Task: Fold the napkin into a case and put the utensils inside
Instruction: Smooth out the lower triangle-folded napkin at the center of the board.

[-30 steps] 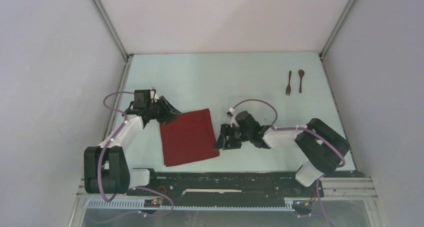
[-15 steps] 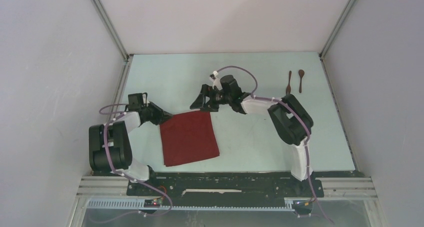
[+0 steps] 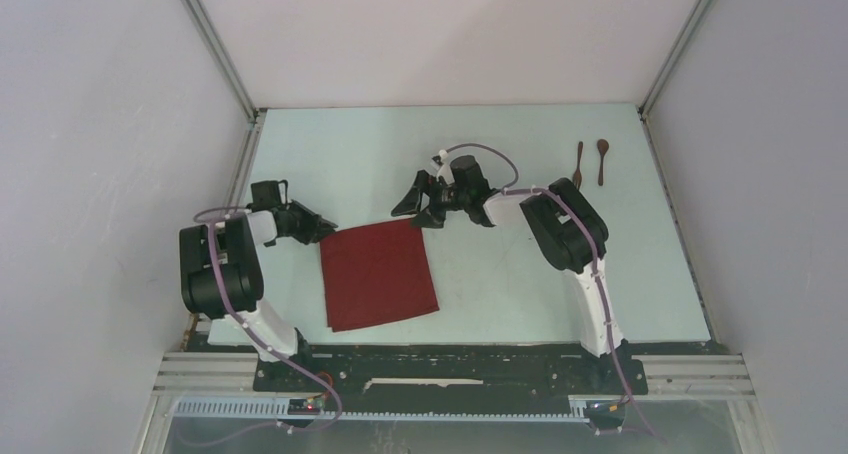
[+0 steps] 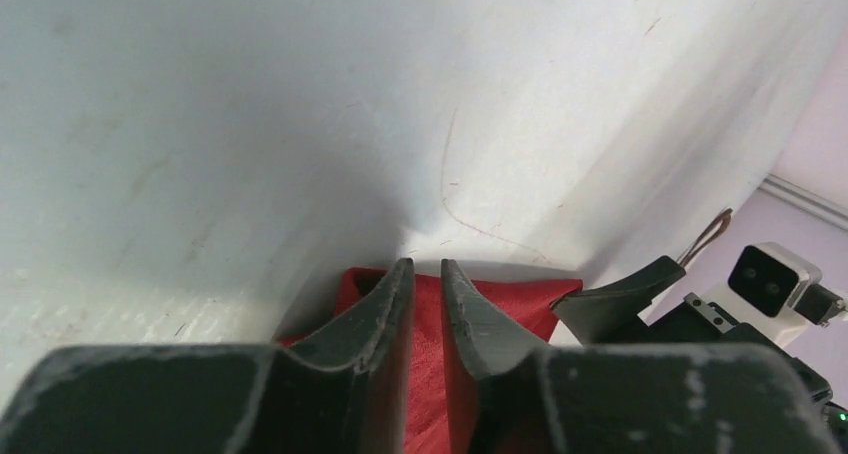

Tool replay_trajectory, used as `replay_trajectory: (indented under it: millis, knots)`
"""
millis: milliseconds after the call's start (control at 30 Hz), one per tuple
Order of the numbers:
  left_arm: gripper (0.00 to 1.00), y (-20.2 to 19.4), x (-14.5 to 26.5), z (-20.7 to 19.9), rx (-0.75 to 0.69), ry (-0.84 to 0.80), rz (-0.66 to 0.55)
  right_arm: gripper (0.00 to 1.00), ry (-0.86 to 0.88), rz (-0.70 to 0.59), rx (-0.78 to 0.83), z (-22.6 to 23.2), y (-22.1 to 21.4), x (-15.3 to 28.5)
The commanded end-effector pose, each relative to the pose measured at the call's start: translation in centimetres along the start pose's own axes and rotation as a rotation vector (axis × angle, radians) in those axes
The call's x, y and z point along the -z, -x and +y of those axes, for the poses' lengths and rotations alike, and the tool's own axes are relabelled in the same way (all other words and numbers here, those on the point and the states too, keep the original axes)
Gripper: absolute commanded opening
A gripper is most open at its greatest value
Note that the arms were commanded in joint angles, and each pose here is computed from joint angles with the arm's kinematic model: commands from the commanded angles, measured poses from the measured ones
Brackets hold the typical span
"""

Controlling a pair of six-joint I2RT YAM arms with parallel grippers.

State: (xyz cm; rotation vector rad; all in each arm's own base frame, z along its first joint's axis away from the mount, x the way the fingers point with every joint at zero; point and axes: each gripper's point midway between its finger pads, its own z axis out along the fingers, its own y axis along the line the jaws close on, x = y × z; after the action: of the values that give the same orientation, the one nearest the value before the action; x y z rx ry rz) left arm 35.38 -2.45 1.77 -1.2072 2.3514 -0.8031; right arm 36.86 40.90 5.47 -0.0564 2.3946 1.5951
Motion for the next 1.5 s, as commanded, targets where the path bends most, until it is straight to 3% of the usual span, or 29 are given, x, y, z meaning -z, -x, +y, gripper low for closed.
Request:
replay_trajectory:
  millis: [0, 167, 367, 633, 900, 1033, 1300, 1467]
  knots:
    - [0.27, 2.0, 2.5, -2.6, -0.099, -0.017, -0.062, 0.93, -0.086, -0.022, 0.015, -1.5, 1.0, 1.9]
    - [0.43, 0.7, 5.1, -6.6, -0.172, -0.130, -0.016, 0.94, -0.060, -0.044, 0.144, 4.3, 1.6, 3.4]
    - [0.36, -0.8, 3.0, -4.4, -0.080, -0.124, 0.062, 0.94, 0.049, 0.079, 0.142, 8.0, -2.1, 1.6]
    - [0.34, -0.1, 0.0, 0.0, 0.029, -0.028, 0.071, 0.94, 0.098, 0.284, 0.150, 7.6, -11.9, 2.5]
    - [0.36, 1.0, -0.6, 0.7, 0.043, -0.004, 0.038, 0.94, 0.047, 0.351, 0.068, 1.3, -18.9, 7.5]
    - [0.37, 1.2, -0.6, 0.4, 0.028, -0.006, 0.036, 0.94, 0.024, 0.359, 0.044, 0.2, -20.7, 9.2]
    - [0.51, 2.3, 3.9, -4.2, -0.151, -0.052, -0.027, 0.95, 0.034, 0.328, 0.164, 5.6, -20.6, 10.6]
    - [0.62, -2.3, 4.8, -5.0, -0.197, -0.093, 0.075, 0.95, 0.039, 0.325, 0.149, 5.1, -20.3, 9.6]
